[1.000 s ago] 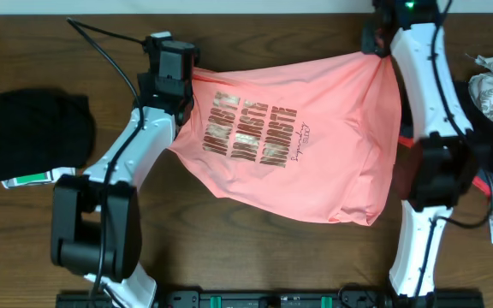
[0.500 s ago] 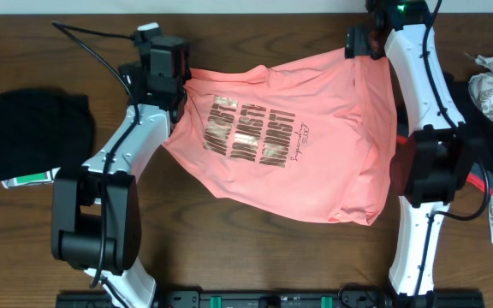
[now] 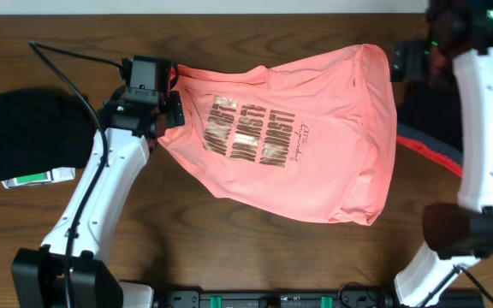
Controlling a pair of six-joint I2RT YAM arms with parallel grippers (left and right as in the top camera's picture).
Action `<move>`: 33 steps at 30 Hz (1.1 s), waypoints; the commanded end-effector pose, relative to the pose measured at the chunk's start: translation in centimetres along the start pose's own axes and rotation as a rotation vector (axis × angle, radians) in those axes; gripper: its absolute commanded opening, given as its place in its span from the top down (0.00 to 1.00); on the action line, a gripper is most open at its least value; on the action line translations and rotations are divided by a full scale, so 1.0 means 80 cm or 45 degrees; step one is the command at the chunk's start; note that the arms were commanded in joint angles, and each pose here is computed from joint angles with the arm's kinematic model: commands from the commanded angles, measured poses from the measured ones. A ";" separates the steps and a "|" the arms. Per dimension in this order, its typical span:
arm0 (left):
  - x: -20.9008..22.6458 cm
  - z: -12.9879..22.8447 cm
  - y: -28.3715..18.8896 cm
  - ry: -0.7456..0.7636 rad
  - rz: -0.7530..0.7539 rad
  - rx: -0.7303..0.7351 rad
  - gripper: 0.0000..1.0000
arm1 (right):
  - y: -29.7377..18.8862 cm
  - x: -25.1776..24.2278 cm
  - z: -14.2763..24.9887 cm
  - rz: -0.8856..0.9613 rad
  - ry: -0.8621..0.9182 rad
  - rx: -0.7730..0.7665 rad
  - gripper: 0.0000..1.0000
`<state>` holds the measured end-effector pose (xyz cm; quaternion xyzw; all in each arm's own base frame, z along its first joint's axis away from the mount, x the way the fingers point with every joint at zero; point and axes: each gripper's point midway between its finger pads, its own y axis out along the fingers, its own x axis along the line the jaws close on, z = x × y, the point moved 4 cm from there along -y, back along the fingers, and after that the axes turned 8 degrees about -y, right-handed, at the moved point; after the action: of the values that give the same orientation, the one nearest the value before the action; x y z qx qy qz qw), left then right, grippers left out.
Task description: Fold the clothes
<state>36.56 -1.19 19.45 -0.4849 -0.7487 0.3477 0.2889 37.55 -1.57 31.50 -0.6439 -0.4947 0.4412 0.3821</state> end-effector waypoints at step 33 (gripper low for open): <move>-0.003 0.050 0.171 0.134 0.752 0.390 0.36 | -0.014 -0.003 0.018 -0.075 0.068 0.040 0.07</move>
<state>41.01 2.41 7.39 -0.6375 -0.5288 0.4825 0.2848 36.15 -1.54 31.67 -0.6337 -0.4913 0.4234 0.4216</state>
